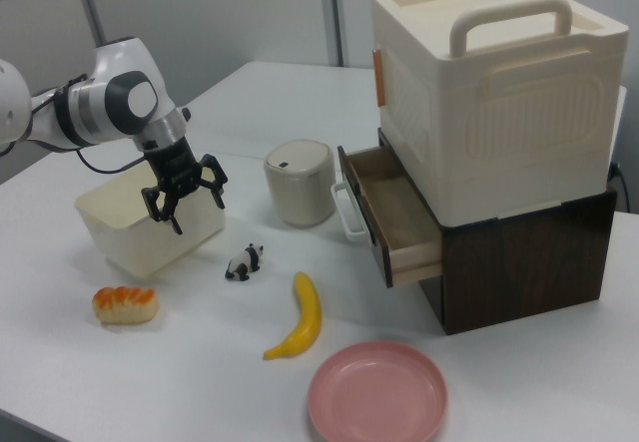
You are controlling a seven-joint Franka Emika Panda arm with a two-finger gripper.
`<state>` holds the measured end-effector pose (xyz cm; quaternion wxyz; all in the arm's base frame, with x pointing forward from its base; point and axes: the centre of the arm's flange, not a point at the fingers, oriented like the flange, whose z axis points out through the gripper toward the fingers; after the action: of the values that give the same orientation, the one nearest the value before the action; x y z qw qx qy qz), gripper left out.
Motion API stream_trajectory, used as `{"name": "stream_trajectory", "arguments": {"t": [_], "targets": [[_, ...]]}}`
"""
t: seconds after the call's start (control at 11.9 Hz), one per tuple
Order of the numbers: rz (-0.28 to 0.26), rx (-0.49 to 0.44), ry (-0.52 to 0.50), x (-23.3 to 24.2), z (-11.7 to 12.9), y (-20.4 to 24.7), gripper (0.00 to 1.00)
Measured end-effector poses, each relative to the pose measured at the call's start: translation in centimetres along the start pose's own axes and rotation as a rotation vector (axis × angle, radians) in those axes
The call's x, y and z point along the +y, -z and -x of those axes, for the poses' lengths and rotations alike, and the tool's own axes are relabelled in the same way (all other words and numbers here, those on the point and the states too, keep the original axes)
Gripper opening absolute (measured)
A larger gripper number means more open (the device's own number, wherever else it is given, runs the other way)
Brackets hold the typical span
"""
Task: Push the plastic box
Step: 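Push the cream plastic box along the table with the gripper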
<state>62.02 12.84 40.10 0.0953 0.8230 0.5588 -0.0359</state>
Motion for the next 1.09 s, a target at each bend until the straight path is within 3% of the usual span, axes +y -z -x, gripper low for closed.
{"name": "stream_trajectory", "arguments": {"t": [0.5,1.09], "targets": [[0.000,-0.004,-0.012,-1.5,-3.1,-0.6,1.00],[0.134,0.047,-0.009,-2.9,-7.7,0.4,1.00]]}}
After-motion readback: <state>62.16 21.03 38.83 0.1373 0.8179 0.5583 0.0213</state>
